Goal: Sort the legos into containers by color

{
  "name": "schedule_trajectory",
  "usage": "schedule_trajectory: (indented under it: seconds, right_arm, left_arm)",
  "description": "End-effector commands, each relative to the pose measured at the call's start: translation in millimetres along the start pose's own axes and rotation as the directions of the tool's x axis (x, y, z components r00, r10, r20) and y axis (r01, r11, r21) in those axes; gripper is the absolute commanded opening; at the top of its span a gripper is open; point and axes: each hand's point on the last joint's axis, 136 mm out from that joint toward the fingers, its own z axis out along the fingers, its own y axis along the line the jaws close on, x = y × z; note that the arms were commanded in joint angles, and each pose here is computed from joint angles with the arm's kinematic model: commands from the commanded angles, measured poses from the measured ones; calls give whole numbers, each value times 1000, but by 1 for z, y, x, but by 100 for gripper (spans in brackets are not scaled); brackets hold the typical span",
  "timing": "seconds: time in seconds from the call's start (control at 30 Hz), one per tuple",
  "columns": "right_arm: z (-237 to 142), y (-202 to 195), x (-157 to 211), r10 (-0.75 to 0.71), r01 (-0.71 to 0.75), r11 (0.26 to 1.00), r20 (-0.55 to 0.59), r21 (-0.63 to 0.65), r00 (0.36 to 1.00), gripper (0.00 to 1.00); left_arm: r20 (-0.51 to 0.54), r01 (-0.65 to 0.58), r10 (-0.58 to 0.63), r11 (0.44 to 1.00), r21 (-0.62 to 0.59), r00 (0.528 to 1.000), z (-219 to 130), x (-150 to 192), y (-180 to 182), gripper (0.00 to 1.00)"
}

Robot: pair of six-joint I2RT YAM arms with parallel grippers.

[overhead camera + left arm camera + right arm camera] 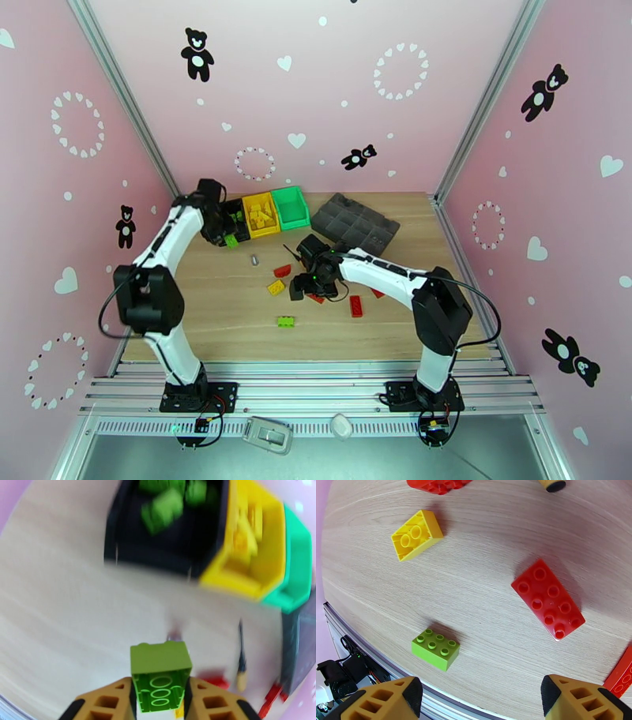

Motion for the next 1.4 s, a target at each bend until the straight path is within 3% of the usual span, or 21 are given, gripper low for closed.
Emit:
schedule_trajectory:
  seconds: [0.0, 0.1, 0.2, 0.37, 0.53, 0.87, 1.1, 1.37]
  right_arm:
    - [-3, 2, -3, 2, -2, 1000, -17, 4, 1000, 84]
    - [-5, 5, -7, 7, -7, 1000, -10, 0, 1000, 84]
    - [-6, 5, -8, 7, -7, 1000, -7, 0, 1000, 84]
    - [-8, 1, -13, 15, -15, 1000, 10, 5, 1000, 84]
    - [-5, 3, -16, 4, -3, 1000, 15, -11, 1000, 85]
    - [-5, -12, 3, -30, 30, 999, -5, 40, 1000, 85]
    - [-13, -52, 42, 32, -32, 992, 0, 119, 999, 89]
    - [-26, -86, 82, 109, -114, 983, 41, 145, 993, 93]
  left_arm:
    - [18, -8, 8, 1000, -12, 1000, 9, -34, -2, 43]
    - [45, 8, -9, 1000, 21, 999, 14, -65, -12, 52]
    - [58, 17, -19, 999, 39, 998, 11, -82, -21, 72]
    - [35, -5, 3, 998, 58, 999, 2, -65, -29, 75]
    - [-26, -80, 81, 995, 60, 996, -3, 2, -36, 78]
    - [-238, -198, 212, 977, 80, 948, 1, 185, -18, 81]
    - [-312, -299, 316, 949, 103, 896, -11, 270, -16, 91]
    - [-388, -450, 443, 889, 79, 808, 5, 340, -30, 92]
